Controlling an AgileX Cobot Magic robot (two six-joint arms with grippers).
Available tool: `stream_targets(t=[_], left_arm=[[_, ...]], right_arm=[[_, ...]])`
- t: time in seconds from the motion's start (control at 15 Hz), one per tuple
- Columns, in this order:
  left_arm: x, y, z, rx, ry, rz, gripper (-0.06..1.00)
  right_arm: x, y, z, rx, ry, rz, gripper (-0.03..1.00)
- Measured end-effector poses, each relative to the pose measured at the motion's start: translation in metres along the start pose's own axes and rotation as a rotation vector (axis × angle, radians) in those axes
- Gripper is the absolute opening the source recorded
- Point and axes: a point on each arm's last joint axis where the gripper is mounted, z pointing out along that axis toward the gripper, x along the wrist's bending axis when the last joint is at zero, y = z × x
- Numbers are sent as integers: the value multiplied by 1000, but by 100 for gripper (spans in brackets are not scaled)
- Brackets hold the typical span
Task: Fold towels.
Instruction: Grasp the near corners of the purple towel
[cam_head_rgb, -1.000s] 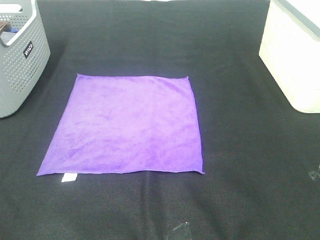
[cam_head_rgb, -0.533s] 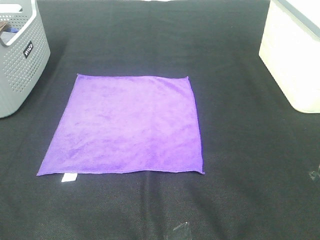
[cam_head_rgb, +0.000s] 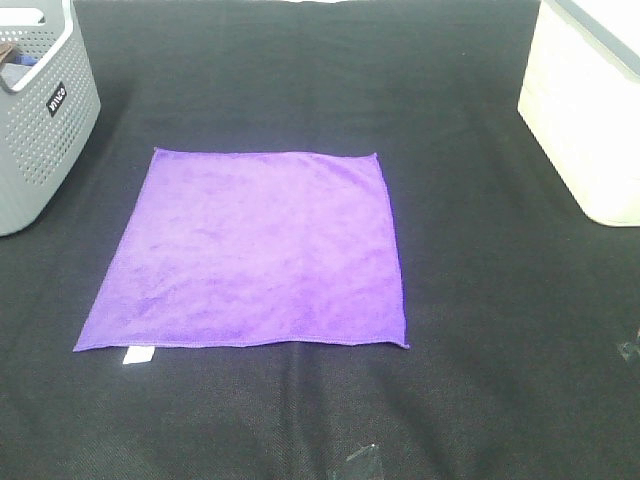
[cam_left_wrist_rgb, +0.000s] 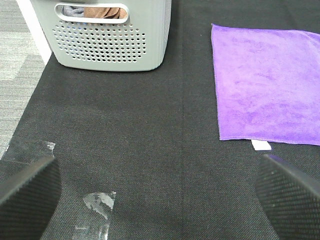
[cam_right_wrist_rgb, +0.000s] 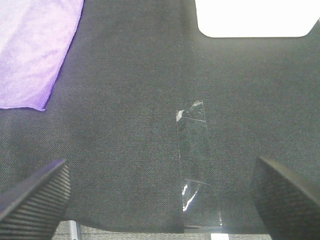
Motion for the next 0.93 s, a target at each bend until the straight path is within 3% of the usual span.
stream_targets(t=[0.2,0.33,0.47,0.53,0.67,0.73,0.8,0.93], left_arm=[[0,1,1,9,0,0,99],[0,21,8,194,1,-4,99],[-1,61,37,401,-2,-13,99],[0,79,67,531,-10,3,99],[-2,90,105,632,-52,28,99],[-5,95,123,667,-105,37,99],[-9,97,140,710,-179,32,99],[-12,93,174,784,-325,-25,99]], right_arm=[[1,10,-2,26,14,-11,93],[3,32,15,229,63,52,93],[5,63,60,461,117,109,93],[12,84,101,576,234,108,93],[23,101,141,623,403,117,93],[33,114,177,645,556,137,93],[35,123,195,638,636,168,93],[30,129,220,647,722,223,93]])
